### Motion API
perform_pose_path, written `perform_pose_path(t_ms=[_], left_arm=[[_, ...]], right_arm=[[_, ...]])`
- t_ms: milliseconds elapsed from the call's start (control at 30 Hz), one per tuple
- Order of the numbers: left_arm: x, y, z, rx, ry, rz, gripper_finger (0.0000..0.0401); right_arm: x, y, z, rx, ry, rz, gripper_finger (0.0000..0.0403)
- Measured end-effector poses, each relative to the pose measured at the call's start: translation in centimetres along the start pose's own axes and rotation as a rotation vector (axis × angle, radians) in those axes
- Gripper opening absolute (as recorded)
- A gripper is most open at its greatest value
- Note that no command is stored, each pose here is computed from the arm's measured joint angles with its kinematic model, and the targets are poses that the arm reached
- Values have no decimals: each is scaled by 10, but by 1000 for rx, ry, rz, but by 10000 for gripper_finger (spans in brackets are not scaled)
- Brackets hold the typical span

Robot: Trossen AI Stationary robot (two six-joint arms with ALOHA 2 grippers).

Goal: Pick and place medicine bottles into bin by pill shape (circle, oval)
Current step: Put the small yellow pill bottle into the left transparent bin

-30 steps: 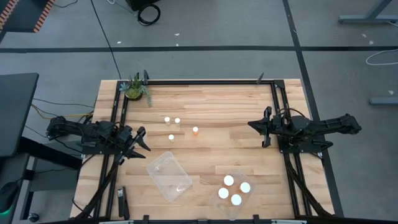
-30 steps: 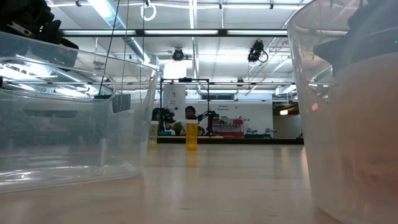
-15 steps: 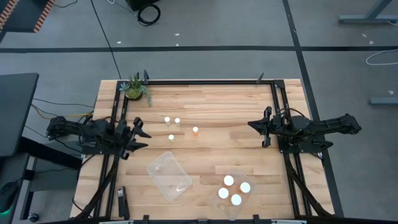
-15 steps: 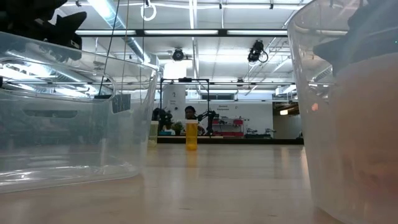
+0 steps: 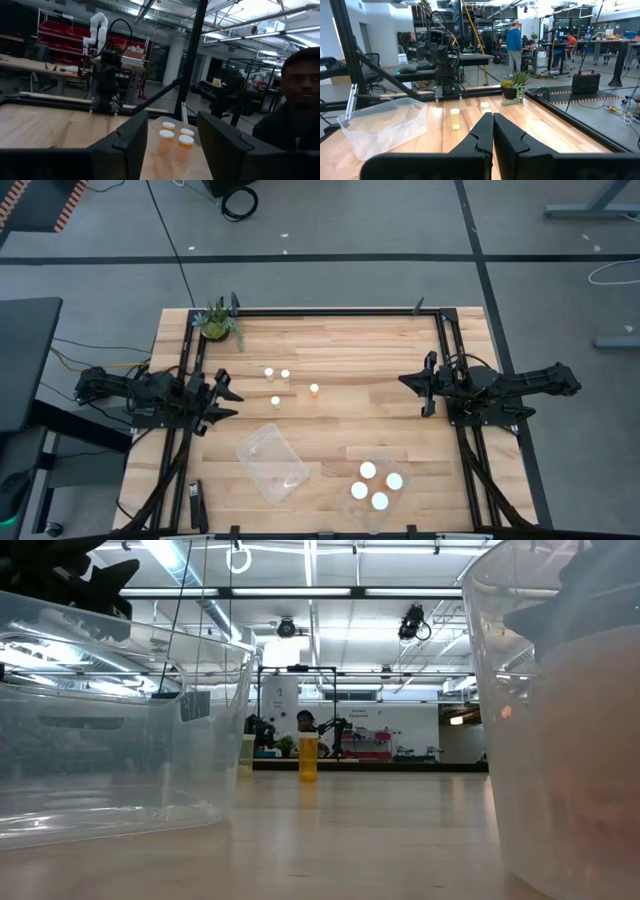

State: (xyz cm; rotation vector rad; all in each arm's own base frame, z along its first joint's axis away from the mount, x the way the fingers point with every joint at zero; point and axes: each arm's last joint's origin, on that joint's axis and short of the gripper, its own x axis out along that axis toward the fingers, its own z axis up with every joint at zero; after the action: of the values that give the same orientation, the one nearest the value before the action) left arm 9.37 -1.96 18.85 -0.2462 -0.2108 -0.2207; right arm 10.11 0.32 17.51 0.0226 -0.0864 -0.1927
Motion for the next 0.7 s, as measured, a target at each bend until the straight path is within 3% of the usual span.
perform_pose_path(t_ms=[700], left_arm=[[0, 8, 1, 4, -51, 285, 176]], right_arm=[[0, 0, 0, 0, 0, 0, 19]])
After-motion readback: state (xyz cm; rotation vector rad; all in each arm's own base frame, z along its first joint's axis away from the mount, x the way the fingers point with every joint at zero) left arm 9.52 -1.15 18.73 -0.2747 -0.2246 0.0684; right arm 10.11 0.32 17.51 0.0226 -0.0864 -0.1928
